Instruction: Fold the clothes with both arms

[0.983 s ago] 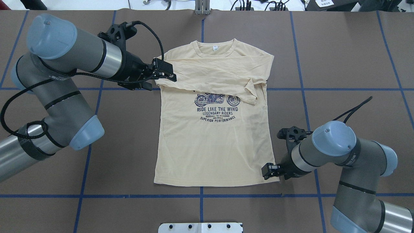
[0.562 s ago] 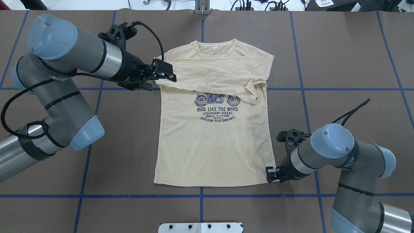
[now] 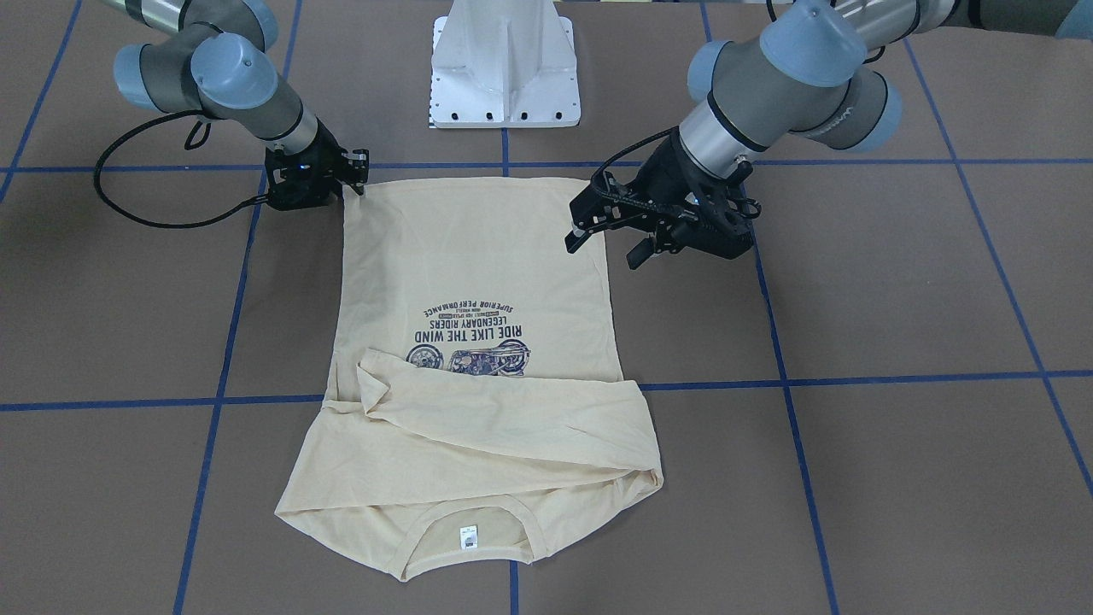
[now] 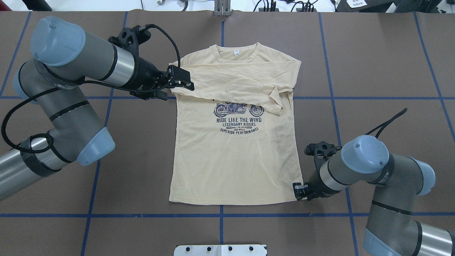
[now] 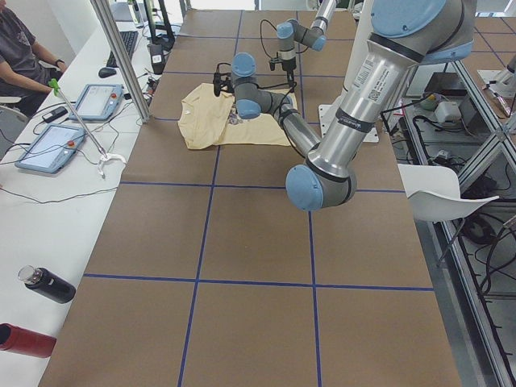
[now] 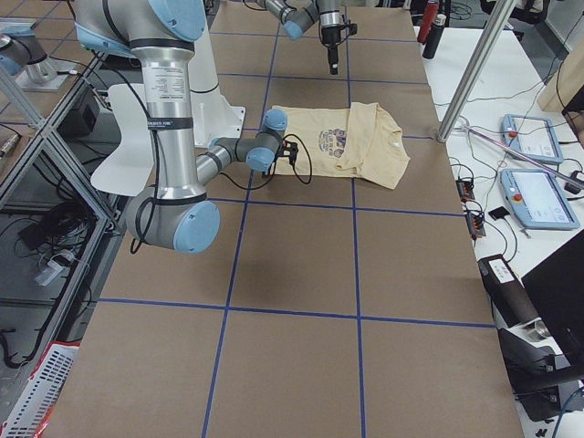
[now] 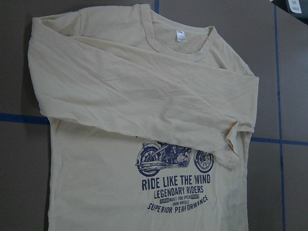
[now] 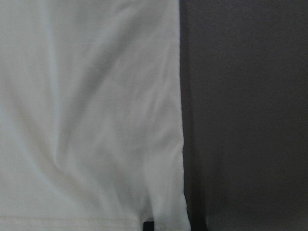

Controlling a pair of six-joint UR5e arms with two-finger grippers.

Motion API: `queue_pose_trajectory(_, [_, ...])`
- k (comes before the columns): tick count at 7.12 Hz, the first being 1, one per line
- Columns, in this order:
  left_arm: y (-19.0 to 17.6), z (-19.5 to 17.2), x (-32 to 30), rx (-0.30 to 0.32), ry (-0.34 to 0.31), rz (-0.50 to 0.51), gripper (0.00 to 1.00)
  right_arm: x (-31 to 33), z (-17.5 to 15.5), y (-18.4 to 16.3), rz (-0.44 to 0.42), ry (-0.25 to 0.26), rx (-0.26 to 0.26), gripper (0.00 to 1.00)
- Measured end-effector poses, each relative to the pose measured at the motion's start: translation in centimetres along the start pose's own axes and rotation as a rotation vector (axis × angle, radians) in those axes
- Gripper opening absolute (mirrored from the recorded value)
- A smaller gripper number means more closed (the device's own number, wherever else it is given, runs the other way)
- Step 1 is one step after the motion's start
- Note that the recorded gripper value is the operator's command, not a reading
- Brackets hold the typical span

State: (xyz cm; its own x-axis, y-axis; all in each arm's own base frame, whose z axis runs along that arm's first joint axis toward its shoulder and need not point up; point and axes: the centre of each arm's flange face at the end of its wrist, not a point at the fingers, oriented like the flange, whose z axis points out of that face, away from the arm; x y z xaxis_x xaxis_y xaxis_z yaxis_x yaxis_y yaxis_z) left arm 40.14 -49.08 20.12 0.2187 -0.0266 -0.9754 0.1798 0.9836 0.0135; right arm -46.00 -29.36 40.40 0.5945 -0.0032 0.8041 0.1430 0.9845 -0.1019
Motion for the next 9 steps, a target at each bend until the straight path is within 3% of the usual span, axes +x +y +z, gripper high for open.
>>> queue_pose_trajectory(7, [0.2,0.1,-0.3,-0.002,-0.004,-0.005,0.99,-0.7,-1.3,-0.1,-0.002,-0.020,0.009,0.00])
queue_pose_trajectory(9, [3.9,1.1,-1.7,-0.016,-0.019,-0.031,0.99,-1.0,-1.8,-0.2,0.021,-0.032,0.017,0.00])
